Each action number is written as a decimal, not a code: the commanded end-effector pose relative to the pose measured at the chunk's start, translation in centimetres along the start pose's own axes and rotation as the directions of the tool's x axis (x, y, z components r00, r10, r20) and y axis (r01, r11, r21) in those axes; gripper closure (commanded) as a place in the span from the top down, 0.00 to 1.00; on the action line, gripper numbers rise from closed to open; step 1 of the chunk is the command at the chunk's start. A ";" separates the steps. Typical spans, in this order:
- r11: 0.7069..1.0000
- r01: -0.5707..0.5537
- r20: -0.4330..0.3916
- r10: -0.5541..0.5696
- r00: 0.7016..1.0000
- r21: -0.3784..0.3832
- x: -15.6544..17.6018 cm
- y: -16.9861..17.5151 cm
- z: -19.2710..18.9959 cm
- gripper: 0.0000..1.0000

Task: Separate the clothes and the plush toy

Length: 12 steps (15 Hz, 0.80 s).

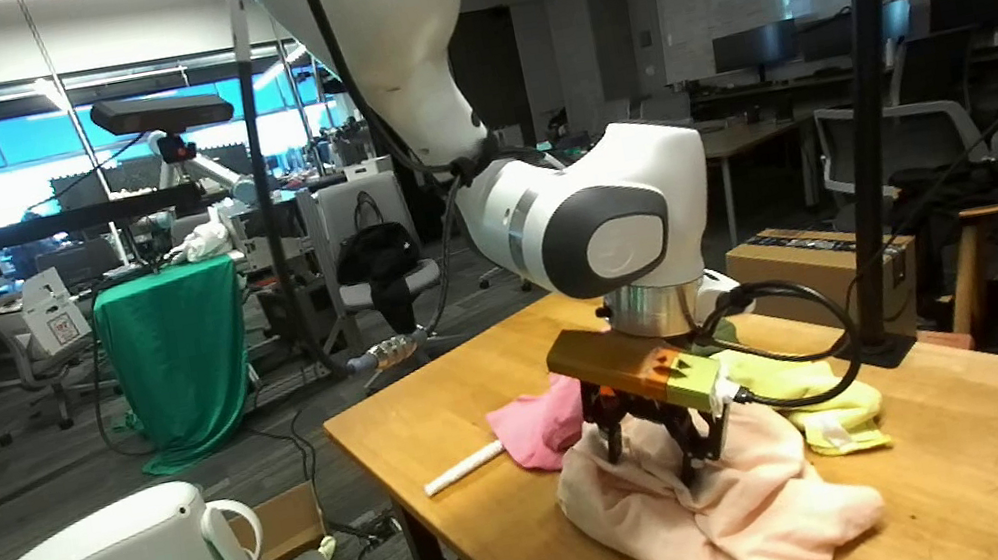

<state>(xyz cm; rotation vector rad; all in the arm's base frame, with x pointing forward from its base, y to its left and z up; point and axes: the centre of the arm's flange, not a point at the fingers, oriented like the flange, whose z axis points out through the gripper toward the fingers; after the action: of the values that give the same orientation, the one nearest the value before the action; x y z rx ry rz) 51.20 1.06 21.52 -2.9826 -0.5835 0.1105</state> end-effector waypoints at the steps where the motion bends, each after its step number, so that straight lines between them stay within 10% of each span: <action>1: 1.000 -0.006 -0.021 0.006 1.000 -0.017 0.4 0.4 -0.3 0.49; 7: 0.999 -0.017 -0.037 0.015 0.999 -0.042 0.1 0.6 -0.7 0.05; 12: 0.991 -0.075 -0.084 0.065 0.994 -0.113 -0.4 1.3 -2.3 0.04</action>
<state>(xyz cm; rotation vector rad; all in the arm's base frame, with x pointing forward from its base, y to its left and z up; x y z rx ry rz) 51.81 0.28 22.05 -3.0373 -0.5501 0.0411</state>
